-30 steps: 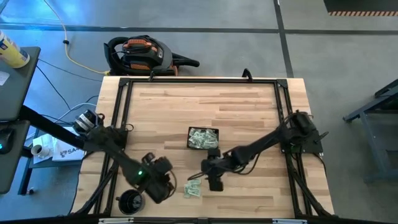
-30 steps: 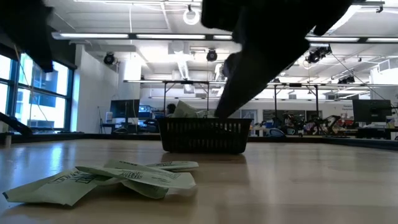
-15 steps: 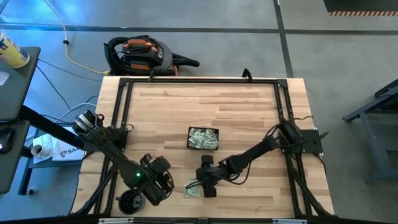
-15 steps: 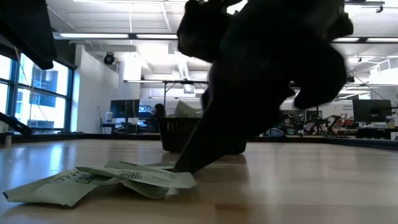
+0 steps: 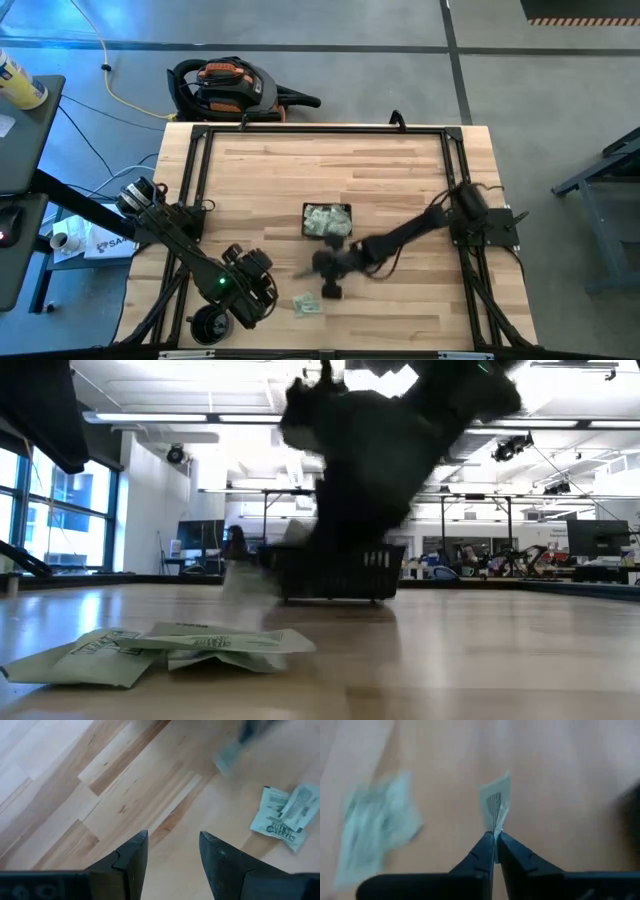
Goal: Pick and place Stevia / Truvia into bins
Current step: Put the green stevia packet into the black basket
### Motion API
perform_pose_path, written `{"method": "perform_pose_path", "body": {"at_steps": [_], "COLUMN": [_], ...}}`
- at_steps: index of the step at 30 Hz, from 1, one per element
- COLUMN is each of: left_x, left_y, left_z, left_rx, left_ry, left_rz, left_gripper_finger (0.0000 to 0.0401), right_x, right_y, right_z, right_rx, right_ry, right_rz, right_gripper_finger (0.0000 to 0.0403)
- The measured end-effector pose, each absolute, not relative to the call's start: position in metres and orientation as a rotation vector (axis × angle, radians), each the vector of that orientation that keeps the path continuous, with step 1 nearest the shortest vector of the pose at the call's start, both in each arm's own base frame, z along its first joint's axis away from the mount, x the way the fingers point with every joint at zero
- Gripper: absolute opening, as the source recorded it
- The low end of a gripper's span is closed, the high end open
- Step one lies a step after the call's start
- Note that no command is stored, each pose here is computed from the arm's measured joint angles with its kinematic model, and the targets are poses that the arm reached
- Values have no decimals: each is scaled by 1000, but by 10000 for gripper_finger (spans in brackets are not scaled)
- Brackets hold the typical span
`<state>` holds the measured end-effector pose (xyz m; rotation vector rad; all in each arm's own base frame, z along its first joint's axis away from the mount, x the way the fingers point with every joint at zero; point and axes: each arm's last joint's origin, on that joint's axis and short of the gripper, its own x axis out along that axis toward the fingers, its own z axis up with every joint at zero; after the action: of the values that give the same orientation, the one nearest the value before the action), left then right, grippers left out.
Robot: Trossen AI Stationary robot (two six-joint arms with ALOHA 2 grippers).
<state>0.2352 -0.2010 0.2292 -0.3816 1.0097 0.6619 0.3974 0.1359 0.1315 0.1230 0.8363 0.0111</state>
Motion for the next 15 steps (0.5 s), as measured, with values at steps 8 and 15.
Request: {"method": "perform_pose_path", "body": {"at_steps": [8,15], "left_x": [240,263], "left_y": [-197,-174], "left_z": [227,186], "left_rx": [-378,-471], "left_ry": [963,1044], "left_rz": [674,553], "left_gripper_finger": [211,211], "right_x": [374,373], "right_y": [57,5], "right_z": [228,211], "right_rx": [42,199], "right_ry": [753,943], "right_rz": [-309,-218], "right_gripper_finger": [11,15]}}
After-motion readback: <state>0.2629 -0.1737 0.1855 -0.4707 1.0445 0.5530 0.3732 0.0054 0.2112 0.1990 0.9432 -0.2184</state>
